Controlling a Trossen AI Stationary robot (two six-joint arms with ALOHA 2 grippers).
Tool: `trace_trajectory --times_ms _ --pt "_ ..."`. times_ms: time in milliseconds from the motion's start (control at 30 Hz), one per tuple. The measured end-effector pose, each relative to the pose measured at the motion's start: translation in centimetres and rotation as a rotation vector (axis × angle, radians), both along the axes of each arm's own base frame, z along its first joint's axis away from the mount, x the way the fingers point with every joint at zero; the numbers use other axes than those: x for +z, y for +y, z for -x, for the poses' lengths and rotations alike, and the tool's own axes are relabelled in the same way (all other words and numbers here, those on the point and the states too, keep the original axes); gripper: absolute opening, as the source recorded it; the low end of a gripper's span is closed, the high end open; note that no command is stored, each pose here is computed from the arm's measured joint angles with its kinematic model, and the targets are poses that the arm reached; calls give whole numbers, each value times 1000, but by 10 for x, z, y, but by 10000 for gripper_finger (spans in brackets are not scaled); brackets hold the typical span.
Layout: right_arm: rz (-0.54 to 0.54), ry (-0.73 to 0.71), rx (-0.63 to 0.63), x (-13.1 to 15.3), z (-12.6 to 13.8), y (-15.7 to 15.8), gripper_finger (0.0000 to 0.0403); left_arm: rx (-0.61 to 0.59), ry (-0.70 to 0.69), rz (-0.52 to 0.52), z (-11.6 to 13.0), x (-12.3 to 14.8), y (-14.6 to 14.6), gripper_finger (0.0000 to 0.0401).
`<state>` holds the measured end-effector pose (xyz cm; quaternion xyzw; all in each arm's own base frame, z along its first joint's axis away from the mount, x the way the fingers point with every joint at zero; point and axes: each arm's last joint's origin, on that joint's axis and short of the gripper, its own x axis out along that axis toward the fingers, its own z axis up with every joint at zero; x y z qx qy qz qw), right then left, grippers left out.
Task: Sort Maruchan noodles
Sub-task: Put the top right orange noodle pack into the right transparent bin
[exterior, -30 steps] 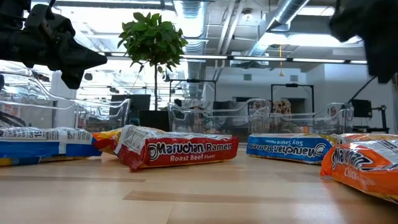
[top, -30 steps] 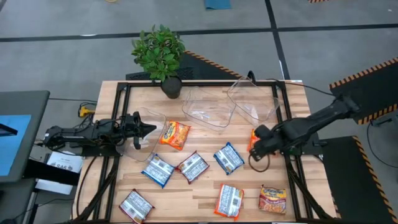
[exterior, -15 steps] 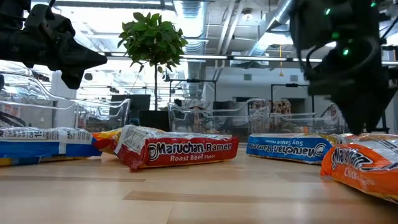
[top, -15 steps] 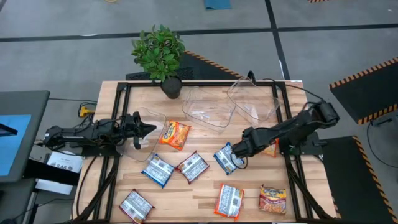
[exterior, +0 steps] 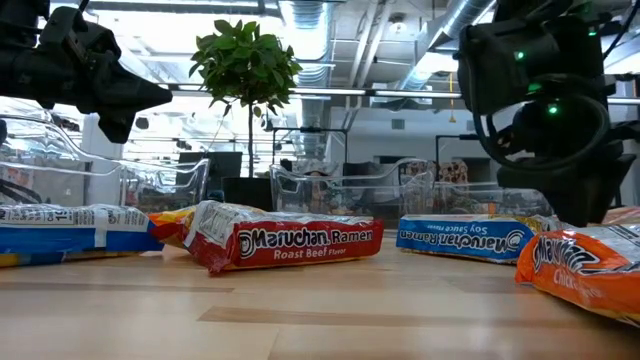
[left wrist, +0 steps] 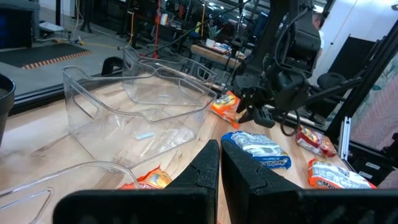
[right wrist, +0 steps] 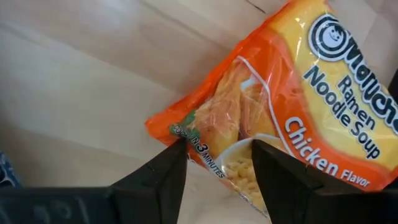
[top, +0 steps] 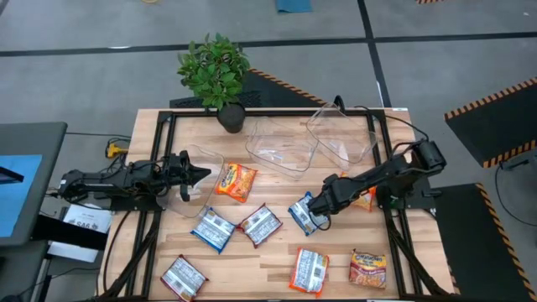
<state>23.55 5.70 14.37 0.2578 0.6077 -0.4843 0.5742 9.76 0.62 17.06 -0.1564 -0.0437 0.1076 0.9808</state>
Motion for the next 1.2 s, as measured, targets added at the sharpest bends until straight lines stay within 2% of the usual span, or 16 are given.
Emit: trace_trajectory --times_ms 100,333,567,967,1200 --pt "-2 -2 3 2 1 0 160 0 0 0 0 0 0 0" --pt "-68 -41 43 13 3 3 20 0 0 0 0 0 0 0" --pt "-145 -104 50 40 8 10 17 0 0 0 0 0 0 0" --pt "-231 -329 102 102 1 19 16 0 0 0 0 0 0 0" --pt "-253 -373 106 114 -2 20 16 0 0 0 0 0 0 0"
